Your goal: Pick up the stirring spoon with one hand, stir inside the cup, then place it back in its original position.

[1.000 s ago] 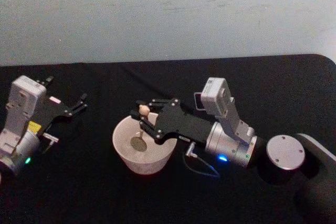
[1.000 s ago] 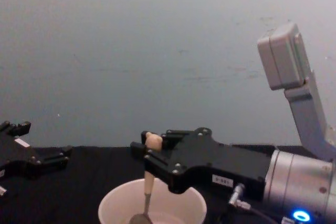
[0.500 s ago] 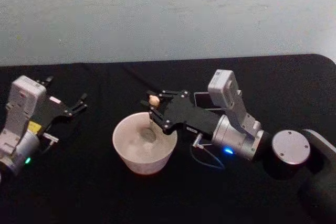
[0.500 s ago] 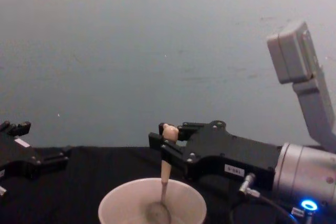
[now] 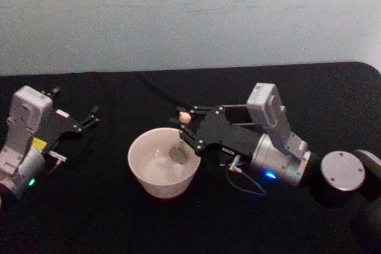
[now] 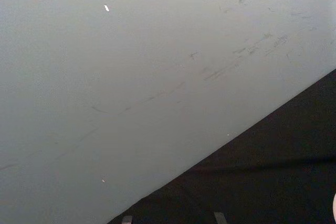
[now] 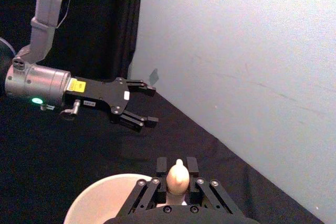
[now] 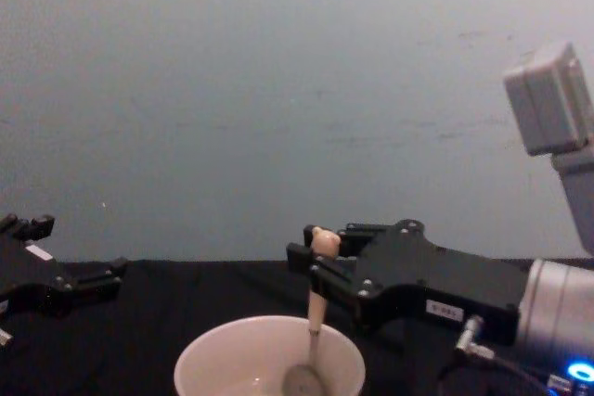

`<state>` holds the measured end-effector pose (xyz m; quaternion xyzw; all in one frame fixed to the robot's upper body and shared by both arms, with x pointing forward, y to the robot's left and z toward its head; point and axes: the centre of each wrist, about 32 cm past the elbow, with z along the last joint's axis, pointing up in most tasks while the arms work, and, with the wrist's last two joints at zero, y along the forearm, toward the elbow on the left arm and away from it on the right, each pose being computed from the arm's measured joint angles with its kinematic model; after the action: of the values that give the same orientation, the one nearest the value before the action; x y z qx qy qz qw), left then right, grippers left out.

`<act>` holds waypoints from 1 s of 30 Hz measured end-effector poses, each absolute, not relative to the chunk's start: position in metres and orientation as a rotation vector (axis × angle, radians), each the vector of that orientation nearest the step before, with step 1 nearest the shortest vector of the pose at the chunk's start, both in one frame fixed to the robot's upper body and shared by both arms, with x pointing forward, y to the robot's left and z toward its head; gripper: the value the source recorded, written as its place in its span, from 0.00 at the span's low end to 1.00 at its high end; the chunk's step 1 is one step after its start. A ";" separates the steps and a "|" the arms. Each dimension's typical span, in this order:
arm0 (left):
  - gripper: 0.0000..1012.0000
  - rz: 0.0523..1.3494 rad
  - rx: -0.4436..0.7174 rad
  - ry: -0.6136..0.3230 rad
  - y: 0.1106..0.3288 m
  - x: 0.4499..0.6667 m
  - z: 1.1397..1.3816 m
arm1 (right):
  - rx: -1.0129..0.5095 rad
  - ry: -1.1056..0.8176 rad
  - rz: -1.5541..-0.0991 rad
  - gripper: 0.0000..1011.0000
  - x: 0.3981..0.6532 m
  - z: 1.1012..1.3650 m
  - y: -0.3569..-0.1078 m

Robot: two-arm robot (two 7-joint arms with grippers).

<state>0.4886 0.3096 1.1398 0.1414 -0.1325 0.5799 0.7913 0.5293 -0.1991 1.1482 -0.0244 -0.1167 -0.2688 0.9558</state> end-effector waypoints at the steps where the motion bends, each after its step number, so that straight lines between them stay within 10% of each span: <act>1: 0.99 1.248 0.304 -0.285 0.310 0.489 1.140 | -0.049 -0.237 -0.544 0.21 0.528 1.149 -0.200; 30: 0.99 1.248 0.304 -0.285 0.310 0.489 1.140 | -0.015 -0.185 -0.476 0.21 0.515 1.143 -0.171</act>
<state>0.4886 0.3097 1.1398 0.1415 -0.1325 0.5799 0.7913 0.5152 -0.1709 1.1431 -0.0073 -0.0917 -0.2353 0.9675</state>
